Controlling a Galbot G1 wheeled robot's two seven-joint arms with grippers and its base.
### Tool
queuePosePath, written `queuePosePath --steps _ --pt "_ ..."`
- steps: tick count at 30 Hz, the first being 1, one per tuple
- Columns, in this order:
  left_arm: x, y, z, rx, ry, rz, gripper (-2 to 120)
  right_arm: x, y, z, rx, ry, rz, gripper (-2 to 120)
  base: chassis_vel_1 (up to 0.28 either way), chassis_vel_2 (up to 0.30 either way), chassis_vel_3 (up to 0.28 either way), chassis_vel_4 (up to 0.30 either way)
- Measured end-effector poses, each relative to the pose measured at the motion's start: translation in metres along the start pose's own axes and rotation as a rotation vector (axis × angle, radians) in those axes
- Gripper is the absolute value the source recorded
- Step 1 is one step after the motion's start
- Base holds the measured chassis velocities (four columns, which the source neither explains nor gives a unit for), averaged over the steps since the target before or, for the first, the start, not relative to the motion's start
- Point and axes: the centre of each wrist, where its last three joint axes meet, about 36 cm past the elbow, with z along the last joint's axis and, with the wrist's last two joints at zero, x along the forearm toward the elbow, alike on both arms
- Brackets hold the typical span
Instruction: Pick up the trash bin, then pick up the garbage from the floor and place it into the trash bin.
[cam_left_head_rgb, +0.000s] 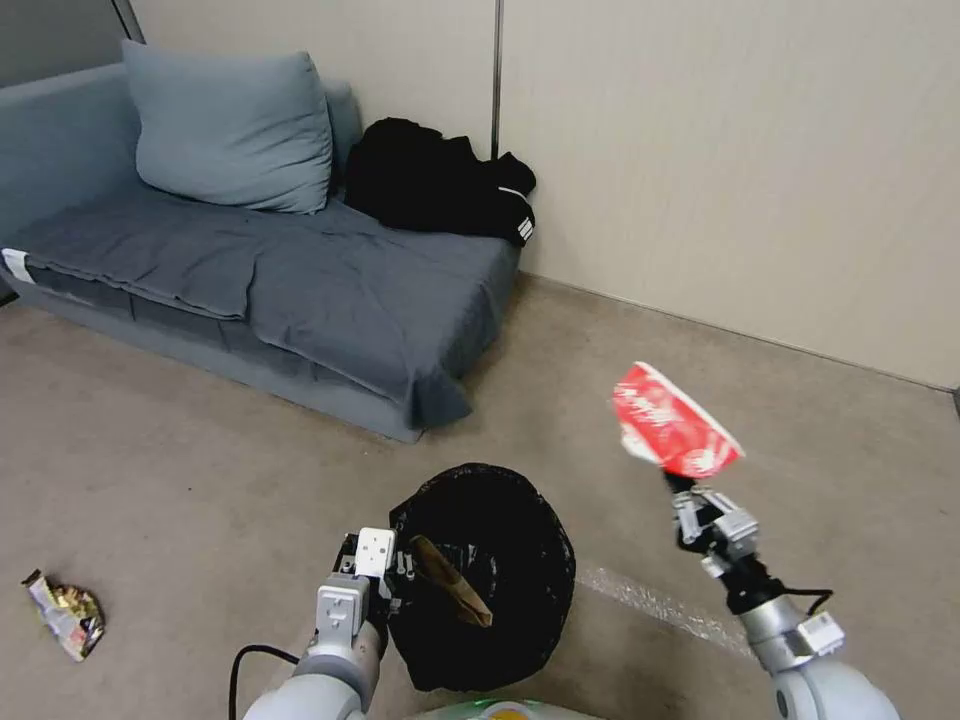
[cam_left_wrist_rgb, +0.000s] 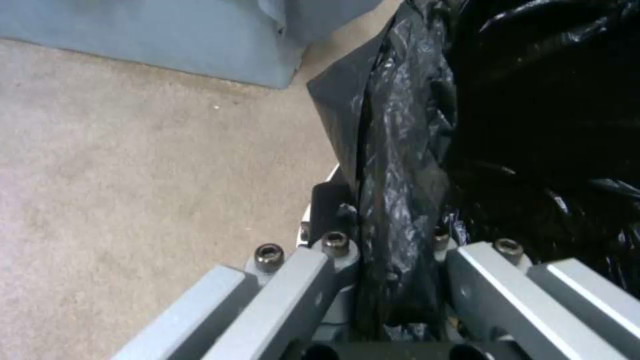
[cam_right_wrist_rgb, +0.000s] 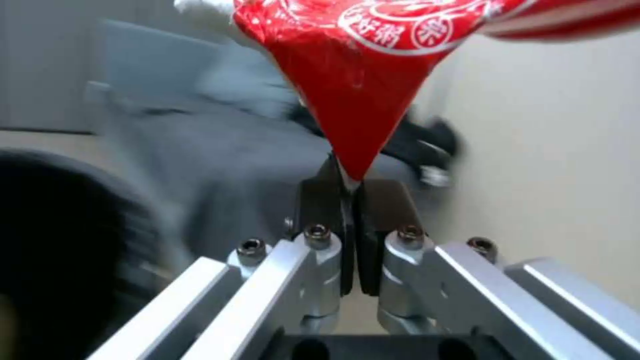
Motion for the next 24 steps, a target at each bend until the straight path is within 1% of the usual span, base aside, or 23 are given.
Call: queuePosePath --steps 1,2,5,6,7,10,11,15,19,24 --pt "0.0 -0.001 0.0 0.0 0.001 0.002 1 -0.002 0.005 -0.003 -0.009 -0.006 -0.048 0 0.0 0.0 0.0 0.0" --pt "0.0 -0.001 0.0 0.0 0.001 0.002 1 -0.002 0.005 -0.003 -0.009 -0.006 -0.048 0 0.0 0.0 0.0 0.0" --pt "-0.002 -0.003 0.001 0.002 0.002 0.009 1 -0.009 0.018 -0.002 -0.036 -0.009 -0.201 0 0.0 0.0 0.0 0.0" --pt "-0.002 -0.004 0.001 0.002 0.002 0.01 1 -0.01 0.021 -0.001 -0.039 -0.005 -0.232 0 0.0 0.0 0.0 0.0" --pt "-0.002 -0.004 0.001 0.002 0.002 0.01 1 -0.01 0.021 -0.001 -0.039 -0.005 -0.232 0 0.0 0.0 0.0 0.0" --pt "-0.003 -0.004 0.0 0.001 0.0 0.01 1 -0.013 0.035 0.006 -0.059 0.021 -0.323 0 0.0 0.0 0.0 0.0" --pt "-0.003 -0.004 0.0 0.001 0.0 0.01 1 -0.013 0.035 0.006 -0.059 0.021 -0.323 0 0.0 0.0 0.0 0.0" --pt "-0.004 -0.002 -0.001 0.0 -0.004 0.008 1 -0.011 0.048 0.016 -0.069 0.058 -0.376 0 0.0 0.0 0.0 0.0" --pt "-0.004 -0.002 -0.002 0.0 -0.007 0.009 1 -0.006 0.056 0.024 -0.08 0.084 -0.392 0 0.0 0.0 0.0 0.0" --pt "-0.006 -0.001 -0.004 0.001 -0.012 0.011 1 -0.001 0.059 0.032 -0.087 0.108 -0.398 0 0.0 0.0 0.0 0.0"
